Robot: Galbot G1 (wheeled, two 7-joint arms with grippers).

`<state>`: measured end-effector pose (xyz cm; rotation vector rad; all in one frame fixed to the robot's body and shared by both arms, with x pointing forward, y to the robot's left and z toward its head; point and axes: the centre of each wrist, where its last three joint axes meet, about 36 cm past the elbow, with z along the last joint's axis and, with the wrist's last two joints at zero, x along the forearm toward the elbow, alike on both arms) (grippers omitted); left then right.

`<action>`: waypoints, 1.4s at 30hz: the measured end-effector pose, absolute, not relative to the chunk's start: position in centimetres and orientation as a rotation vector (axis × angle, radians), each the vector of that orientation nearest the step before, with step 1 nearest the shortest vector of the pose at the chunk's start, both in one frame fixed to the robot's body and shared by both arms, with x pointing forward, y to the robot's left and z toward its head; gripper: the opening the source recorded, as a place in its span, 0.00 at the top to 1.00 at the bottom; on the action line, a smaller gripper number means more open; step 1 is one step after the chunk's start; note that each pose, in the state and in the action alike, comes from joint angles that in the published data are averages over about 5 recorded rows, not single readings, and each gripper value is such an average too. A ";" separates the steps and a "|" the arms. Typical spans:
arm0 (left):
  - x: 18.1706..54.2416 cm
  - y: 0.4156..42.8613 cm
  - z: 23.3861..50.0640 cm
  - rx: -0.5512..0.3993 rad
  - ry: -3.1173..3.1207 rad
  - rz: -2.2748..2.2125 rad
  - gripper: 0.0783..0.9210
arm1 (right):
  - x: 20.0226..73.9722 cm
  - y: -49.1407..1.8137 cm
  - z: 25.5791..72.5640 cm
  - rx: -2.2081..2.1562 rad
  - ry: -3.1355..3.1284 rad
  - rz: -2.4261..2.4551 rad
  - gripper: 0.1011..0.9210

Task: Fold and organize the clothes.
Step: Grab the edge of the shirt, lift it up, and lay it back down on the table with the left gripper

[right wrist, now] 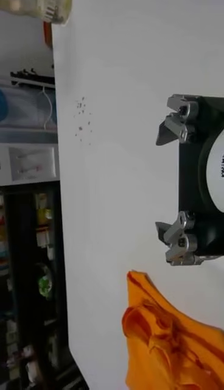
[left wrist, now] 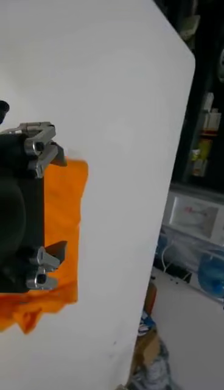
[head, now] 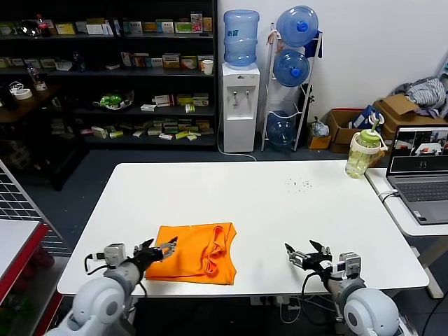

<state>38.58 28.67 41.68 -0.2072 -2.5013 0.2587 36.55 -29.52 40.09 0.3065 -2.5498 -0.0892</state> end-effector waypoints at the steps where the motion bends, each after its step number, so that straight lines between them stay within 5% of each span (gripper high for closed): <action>1: 38.8 29.6 41.6 -0.212 -2.498 0.241 0.12 | 36.5 -29.5 40.1 0.307 -2.551 -0.089 0.12; 12: 40.1 34.8 40.4 -0.251 -2.447 0.169 0.12 | 36.1 -30.0 40.4 0.299 -2.555 -0.085 0.12; 30: 40.6 32.9 37.3 -0.295 -2.418 0.200 0.12 | 36.1 -29.9 40.3 0.295 -2.550 -0.084 0.12; 42: 40.3 31.5 36.0 -0.303 -2.430 0.192 0.44 | 35.9 -29.9 40.2 0.291 -2.547 -0.084 0.12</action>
